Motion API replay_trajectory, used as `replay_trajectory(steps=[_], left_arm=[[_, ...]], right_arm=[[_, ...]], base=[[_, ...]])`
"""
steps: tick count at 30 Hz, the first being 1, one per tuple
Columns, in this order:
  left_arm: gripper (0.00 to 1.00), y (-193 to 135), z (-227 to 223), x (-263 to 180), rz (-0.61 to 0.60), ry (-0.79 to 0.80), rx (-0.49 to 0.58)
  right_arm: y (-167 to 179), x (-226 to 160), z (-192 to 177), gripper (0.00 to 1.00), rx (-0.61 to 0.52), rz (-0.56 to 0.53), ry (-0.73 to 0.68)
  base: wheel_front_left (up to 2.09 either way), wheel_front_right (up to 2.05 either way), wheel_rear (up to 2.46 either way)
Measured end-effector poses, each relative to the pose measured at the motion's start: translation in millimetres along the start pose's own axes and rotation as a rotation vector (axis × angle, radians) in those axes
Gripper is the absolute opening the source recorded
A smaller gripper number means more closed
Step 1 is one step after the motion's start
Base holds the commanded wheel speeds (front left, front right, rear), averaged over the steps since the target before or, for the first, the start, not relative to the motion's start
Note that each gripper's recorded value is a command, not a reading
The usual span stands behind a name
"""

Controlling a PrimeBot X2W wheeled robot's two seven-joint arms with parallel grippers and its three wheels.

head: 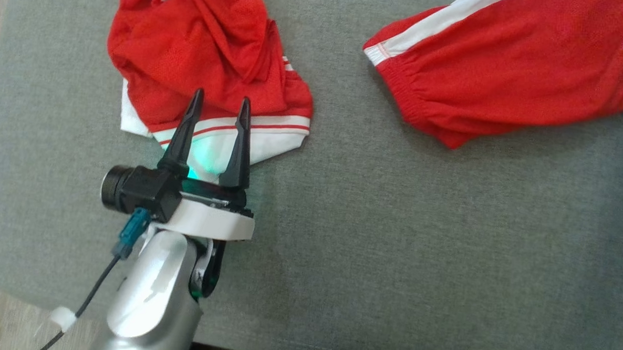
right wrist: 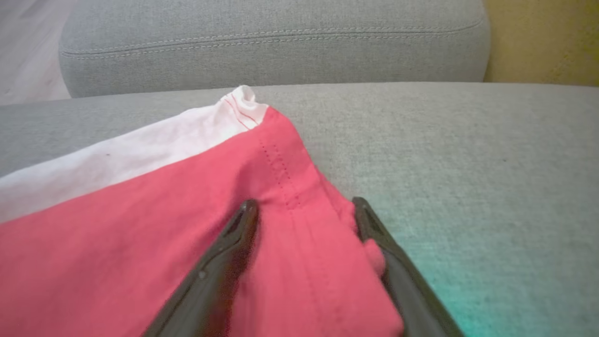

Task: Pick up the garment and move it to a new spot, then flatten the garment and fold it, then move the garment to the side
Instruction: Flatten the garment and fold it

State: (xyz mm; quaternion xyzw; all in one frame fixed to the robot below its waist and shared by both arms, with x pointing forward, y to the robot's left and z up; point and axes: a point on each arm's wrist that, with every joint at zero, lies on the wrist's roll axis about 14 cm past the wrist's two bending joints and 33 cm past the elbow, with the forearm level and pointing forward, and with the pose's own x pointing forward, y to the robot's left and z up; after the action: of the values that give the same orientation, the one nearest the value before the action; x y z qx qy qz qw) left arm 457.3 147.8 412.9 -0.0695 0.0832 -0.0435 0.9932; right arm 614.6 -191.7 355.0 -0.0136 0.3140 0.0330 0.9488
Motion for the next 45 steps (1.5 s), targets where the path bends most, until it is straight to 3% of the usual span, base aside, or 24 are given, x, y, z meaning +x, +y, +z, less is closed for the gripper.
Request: replay_trajectory(steps=[2,8,17,24,29,32,38,45], left_arm=[[1.00,2,0,1,0.007,0.000,0.002],[1.00,-1,3,4,0.000,-0.010,-0.004],[1.00,-22,22,12,-0.057,-0.066,-0.011],[1.00,-42,35,10,-0.103,-0.100,-0.018],[1.00,-48,37,0,-0.120,-0.102,-0.023],[1.00,-42,39,-2,-0.104,-0.106,-0.017],[1.00,-34,39,-10,-0.084,-0.104,-0.015],[1.00,-29,45,-27,-0.061,-0.114,-0.013]], right_arm=[[8,6,1,0.00,-0.007,0.019,0.017],[13,2,2,0.00,0.003,0.040,0.014],[-18,-36,-3,0.00,0.065,-0.002,-0.052],[-79,-81,9,0.00,0.096,-0.108,-0.143],[-127,-112,-6,0.00,0.128,-0.213,-0.151],[-138,-118,-13,0.00,0.143,-0.244,-0.152],[-118,-115,0,0.00,0.177,-0.208,-0.229],[-47,-120,45,0.00,0.226,-0.048,-0.395]], base=[[0.00,0.00,0.00],[0.00,0.00,0.00],[0.00,0.00,0.00],[0.00,0.00,0.00],[0.00,0.00,0.00],[0.00,0.00,0.00],[0.00,0.00,0.00],[0.00,0.00,0.00]])
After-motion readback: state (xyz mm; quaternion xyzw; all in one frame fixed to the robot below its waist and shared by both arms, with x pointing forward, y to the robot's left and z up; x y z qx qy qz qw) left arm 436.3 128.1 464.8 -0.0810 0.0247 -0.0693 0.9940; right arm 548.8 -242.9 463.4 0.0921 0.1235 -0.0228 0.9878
